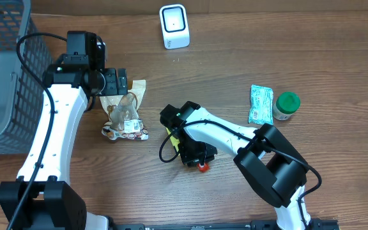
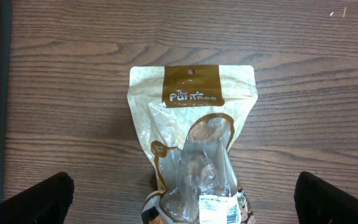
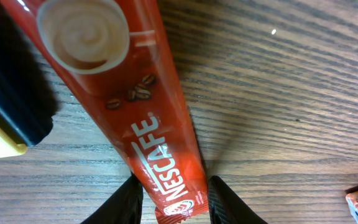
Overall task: Scan the item barcode
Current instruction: 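Close the right gripper on the end of the Nescafe stick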
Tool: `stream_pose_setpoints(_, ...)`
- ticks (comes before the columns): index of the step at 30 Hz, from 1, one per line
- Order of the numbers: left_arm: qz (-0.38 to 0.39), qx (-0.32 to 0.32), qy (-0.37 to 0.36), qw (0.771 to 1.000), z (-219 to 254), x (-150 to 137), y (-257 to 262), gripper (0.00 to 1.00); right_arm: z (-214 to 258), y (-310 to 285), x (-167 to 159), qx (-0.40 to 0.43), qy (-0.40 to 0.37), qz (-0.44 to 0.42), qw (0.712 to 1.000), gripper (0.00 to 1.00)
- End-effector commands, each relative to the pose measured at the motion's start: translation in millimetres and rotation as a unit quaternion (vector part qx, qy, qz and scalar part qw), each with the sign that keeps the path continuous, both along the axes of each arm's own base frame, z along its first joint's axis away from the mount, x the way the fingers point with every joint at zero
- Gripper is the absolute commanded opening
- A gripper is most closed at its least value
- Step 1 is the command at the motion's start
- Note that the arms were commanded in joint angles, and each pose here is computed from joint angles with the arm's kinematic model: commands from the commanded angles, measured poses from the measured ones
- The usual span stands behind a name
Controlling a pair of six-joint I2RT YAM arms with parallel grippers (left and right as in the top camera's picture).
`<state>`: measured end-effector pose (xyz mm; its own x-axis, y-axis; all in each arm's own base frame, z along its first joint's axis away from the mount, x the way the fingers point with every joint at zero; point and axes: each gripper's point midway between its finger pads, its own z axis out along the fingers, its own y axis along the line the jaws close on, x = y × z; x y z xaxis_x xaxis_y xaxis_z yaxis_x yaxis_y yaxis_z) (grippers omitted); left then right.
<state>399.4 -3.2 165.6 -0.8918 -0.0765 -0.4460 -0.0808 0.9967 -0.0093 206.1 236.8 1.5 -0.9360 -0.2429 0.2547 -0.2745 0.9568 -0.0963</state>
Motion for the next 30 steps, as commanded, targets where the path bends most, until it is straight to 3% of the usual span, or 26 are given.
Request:
stream_pose_setpoints(1,-0.003,0.003,-0.007,1.000,5.2,3.9,-0.3,1.00,-5.6,-6.0,2.5,-0.013,-0.013,-0.007,1.000,0.34)
stream_pose_setpoints(10,-0.003,0.003,-0.007,1.000,5.2,3.9,-0.3,1.00,-7.5,2.7,4.3,0.007,-0.015,-0.010,1.000,0.31)
stream_pose_setpoints(19,-0.003,0.003,-0.007,1.000,5.2,3.9,-0.3,1.00,-7.8,3.6,5.2,0.009,-0.016,-0.010,1.000,0.17)
stream_pose_setpoints(24,-0.003,0.003,-0.007,1.000,5.2,3.9,-0.3,1.00,-7.9,3.8,5.5,0.010,-0.017,-0.010,1.000,0.04)
stream_pose_setpoints(30,-0.002,0.003,-0.007,1.000,5.2,3.9,0.1,1.00,-8.8,6.8,8.3,0.016,-0.023,-0.010,1.000,0.04)
